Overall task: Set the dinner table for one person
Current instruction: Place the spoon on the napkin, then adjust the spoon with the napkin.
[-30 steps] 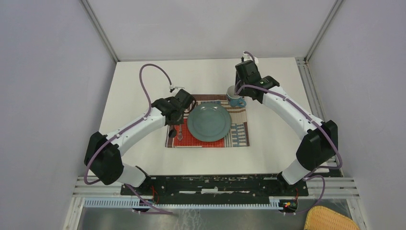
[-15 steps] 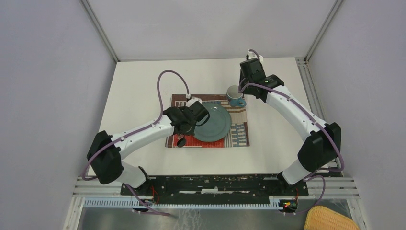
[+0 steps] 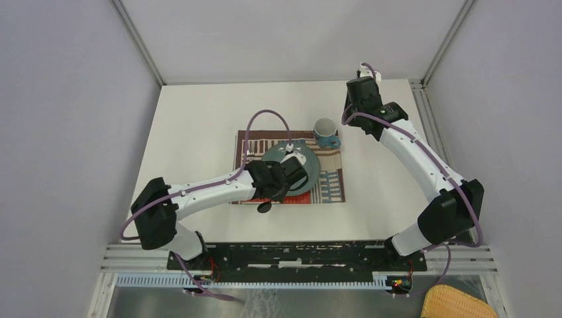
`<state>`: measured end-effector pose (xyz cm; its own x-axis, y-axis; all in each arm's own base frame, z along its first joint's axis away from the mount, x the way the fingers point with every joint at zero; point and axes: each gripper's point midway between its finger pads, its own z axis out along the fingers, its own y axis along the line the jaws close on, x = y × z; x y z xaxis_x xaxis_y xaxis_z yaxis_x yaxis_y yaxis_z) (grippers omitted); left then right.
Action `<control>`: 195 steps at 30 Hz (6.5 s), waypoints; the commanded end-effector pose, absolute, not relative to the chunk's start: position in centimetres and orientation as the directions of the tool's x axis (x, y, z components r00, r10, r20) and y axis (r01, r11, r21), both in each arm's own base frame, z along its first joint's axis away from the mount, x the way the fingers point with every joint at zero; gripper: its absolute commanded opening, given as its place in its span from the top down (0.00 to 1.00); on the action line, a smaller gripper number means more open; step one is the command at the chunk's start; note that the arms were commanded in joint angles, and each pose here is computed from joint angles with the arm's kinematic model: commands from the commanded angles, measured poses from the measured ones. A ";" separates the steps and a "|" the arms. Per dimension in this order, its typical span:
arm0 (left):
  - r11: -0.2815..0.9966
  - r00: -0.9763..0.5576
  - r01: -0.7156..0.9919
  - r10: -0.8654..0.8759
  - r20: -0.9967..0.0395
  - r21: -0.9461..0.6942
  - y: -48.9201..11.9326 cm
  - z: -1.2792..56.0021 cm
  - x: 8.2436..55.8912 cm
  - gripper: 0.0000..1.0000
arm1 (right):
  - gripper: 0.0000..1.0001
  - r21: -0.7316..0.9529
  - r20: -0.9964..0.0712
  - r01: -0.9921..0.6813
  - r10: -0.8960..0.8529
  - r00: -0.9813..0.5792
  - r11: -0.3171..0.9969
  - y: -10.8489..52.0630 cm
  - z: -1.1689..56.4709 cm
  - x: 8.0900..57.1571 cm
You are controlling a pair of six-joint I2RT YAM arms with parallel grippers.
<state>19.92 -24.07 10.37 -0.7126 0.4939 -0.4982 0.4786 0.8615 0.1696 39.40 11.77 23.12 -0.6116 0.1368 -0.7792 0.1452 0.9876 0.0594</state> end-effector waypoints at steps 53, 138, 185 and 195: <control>0.476 -0.346 0.865 0.794 -0.499 0.157 -42.2 3.3 18.7 0.91 | 0.54 0.105 -0.790 0.255 0.237 -0.566 0.961 6.5 25.2 37.2; 0.996 -0.638 -0.079 -0.080 -0.766 -0.039 -15.4 18.8 38.2 0.65 | 0.60 0.033 -0.437 -0.420 -0.365 -0.822 0.907 22.4 10.5 19.3; 0.998 -0.648 -0.057 -0.062 -0.759 -0.033 -14.7 18.8 37.8 0.66 | 0.93 -0.034 -0.396 -0.500 -0.471 -0.788 0.865 24.0 5.8 15.3; 0.998 -0.636 -0.060 -0.055 -0.770 -0.022 -14.3 19.5 37.6 0.66 | 1.00 -0.079 -0.538 -0.394 -0.372 -0.757 0.916 24.4 10.8 19.1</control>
